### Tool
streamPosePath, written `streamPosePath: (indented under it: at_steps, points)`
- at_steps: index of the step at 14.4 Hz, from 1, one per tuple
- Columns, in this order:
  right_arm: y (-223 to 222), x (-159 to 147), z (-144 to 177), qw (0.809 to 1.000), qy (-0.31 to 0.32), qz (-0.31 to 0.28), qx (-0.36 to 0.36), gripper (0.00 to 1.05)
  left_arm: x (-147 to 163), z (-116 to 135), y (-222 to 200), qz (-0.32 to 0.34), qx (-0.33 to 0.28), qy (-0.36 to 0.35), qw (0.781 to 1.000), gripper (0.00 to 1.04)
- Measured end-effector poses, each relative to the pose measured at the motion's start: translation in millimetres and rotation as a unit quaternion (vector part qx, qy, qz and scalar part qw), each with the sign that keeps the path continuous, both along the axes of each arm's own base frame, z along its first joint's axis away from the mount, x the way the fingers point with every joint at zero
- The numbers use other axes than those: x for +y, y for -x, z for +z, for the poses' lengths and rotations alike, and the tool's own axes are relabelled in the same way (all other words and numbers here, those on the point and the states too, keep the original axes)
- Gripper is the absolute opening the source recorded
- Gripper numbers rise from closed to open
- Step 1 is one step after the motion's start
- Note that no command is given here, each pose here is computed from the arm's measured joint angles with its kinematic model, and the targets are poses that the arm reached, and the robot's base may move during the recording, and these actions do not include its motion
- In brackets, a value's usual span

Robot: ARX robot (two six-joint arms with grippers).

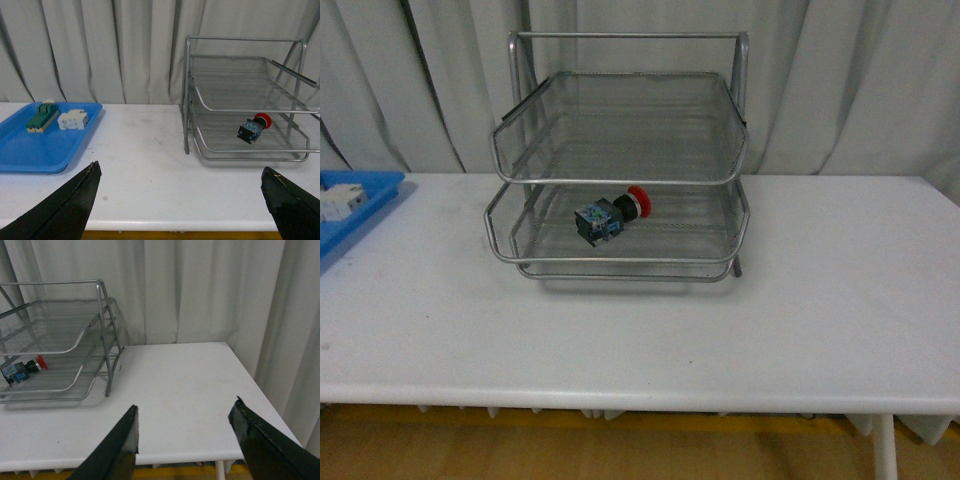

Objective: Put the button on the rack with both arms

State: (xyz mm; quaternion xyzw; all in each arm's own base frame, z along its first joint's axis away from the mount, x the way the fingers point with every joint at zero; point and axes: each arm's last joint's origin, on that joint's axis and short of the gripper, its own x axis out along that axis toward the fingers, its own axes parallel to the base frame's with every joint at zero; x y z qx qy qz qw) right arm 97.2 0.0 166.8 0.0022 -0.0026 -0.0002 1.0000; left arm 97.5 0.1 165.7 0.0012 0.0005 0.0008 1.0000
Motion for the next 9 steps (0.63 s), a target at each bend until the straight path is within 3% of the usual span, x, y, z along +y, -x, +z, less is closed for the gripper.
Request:
streamPosePath:
  at_steps: [3, 4, 9]
  points:
    - [0.0, 0.0, 0.0, 1.0, 0.0, 0.0, 0.0, 0.92, 0.0, 0.0, 0.0, 0.0, 0.0, 0.0, 1.0, 0.98]
    - [0.0, 0.0, 0.0, 1.0, 0.0, 0.0, 0.0, 0.99, 0.0, 0.0, 0.0, 0.0, 0.0, 0.0, 1.0, 0.98]
    - [0.0, 0.0, 0.0, 1.0, 0.0, 0.0, 0.0, 0.98, 0.0, 0.1, 0.0, 0.0, 0.0, 0.0, 1.0, 0.98]
